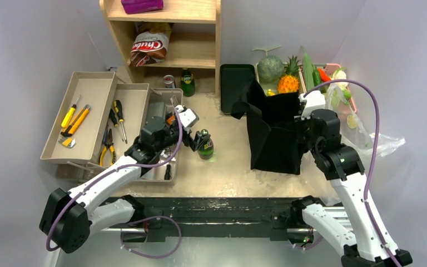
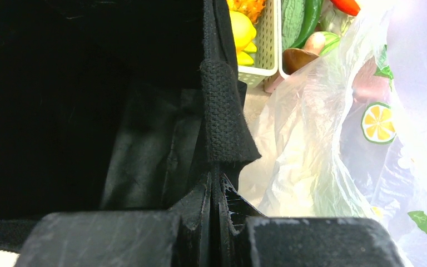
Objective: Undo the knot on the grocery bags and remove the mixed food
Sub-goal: Place the bottle at the center of the board, then move the bottle to the center of the board.
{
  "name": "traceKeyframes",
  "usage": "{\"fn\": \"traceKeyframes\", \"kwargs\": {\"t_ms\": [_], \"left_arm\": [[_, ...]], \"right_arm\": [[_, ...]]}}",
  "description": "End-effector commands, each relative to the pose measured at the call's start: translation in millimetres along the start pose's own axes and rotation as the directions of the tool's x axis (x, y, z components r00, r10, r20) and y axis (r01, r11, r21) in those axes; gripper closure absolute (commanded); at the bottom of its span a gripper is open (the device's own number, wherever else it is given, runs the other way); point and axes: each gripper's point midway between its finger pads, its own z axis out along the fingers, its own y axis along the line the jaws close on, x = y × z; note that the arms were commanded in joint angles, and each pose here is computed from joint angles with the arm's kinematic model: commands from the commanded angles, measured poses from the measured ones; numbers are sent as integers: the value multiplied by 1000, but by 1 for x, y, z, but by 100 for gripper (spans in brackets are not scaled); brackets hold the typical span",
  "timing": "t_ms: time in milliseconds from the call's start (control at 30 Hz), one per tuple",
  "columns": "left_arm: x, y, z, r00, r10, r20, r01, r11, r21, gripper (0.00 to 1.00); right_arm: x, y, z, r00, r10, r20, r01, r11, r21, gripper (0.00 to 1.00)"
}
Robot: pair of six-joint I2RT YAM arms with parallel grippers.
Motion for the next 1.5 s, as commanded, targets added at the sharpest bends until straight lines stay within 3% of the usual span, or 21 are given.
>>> {"fn": "traceKeyframes", "kwargs": {"t_ms": [0, 400, 800, 900, 1067, 1467], "left_arm": [[-19, -2, 3, 992, 66, 105, -67, 998, 7, 17], [21, -9, 8, 999, 48, 23, -49, 998, 42, 36], [25, -5, 24, 999, 27, 23, -27, 999, 35, 53], [21, -6, 27, 999, 17, 32, -19, 999, 38, 65], [11, -3, 28, 999, 0, 54, -1, 1000, 22, 100], [-17, 40, 50, 994, -3, 113, 18, 991, -130, 100]], "right_arm": [[-18, 0, -1, 999, 9, 53, -9, 1000, -8, 100], [-21, -1, 3, 999, -1, 43, 1, 1000, -2, 100], [-20, -2, 4, 999, -9, 34, 9, 1000, 3, 100], [-20, -2, 4, 999, -12, 32, 12, 1000, 4, 100], [-19, -3, 4, 1000, -15, 28, 15, 1000, 6, 100], [-19, -4, 4, 1000, -18, 24, 18, 1000, 9, 100]]}}
